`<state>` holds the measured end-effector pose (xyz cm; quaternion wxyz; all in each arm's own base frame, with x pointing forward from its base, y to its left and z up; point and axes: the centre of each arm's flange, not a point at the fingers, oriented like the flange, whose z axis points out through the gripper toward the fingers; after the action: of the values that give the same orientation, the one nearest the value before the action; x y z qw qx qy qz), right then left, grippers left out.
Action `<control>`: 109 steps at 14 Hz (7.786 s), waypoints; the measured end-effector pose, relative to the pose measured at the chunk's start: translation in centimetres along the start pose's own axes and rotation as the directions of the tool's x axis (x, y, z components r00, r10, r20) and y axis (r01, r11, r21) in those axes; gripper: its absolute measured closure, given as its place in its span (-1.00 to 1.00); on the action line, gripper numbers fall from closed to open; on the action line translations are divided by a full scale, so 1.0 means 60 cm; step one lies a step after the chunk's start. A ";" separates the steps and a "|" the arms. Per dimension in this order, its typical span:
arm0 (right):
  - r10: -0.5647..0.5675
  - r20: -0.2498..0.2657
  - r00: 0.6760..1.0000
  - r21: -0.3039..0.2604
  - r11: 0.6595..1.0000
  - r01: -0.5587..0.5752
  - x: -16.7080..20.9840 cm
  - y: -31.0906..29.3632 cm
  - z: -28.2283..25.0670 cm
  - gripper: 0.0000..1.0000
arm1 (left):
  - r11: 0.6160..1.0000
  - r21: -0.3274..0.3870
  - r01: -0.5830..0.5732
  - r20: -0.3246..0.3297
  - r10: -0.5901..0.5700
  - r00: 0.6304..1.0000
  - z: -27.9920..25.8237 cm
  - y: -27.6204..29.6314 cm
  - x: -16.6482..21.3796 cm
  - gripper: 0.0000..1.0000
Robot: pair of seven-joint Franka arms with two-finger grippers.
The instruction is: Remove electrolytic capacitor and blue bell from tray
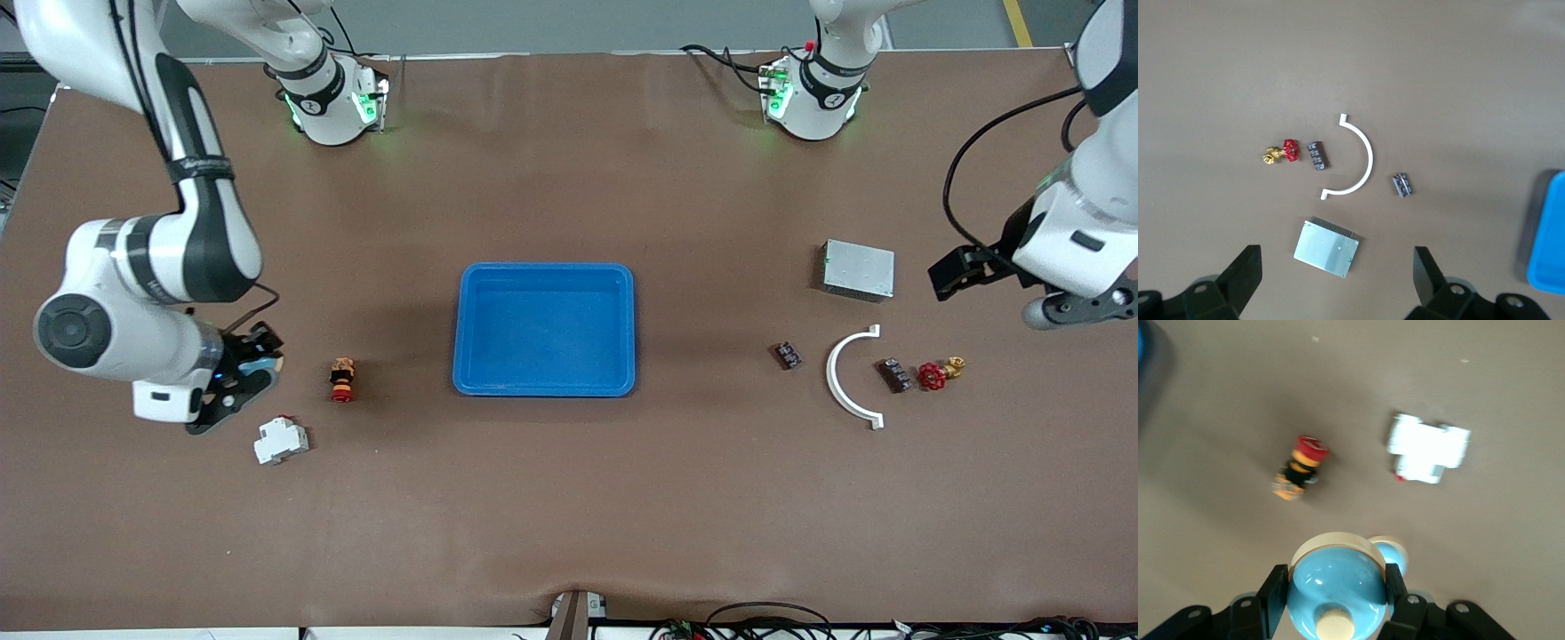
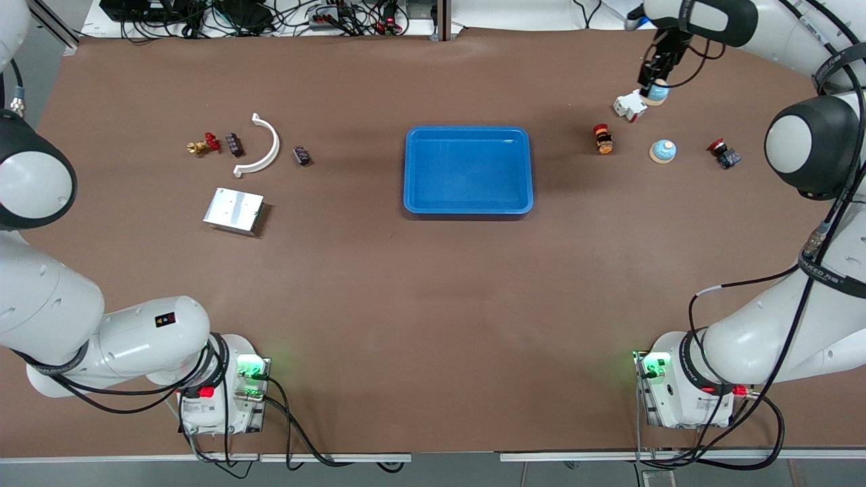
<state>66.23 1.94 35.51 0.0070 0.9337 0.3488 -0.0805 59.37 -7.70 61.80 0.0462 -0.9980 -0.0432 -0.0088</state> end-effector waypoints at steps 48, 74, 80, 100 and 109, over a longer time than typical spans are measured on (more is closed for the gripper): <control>0.256 0.227 0.940 0.055 0.960 -0.275 0.049 -0.199 -0.192 -1.00 | 0.996 -0.046 -0.072 0.027 0.073 0.997 -0.053 -0.049 -0.115 -1.00; 0.623 -0.039 0.781 0.034 0.782 -0.622 -0.268 -0.167 -0.433 -1.00 | 0.992 -0.058 -0.115 0.040 0.117 0.992 -0.037 -0.048 -0.104 -1.00; 0.670 -0.062 0.740 0.077 0.742 -0.666 -0.299 -0.123 -0.443 -1.00 | 0.987 -0.056 -0.150 0.032 0.152 0.988 -0.048 -0.013 -0.117 -1.00; 0.699 -0.102 0.707 0.057 0.714 -0.698 -0.304 -0.081 -0.445 -1.00 | 0.992 -0.056 -0.116 0.027 0.118 0.993 -0.054 -0.023 -0.115 -1.00; 0.697 -0.100 0.710 0.043 0.716 -0.697 -0.303 -0.082 -0.445 -1.00 | 0.995 -0.056 -0.088 0.025 0.089 0.996 -0.060 -0.033 -0.114 -1.00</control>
<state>53.38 -4.31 64.93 0.0168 0.9992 -0.0290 -0.0210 52.33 -6.66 65.40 0.0184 -0.9998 0.0007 0.0056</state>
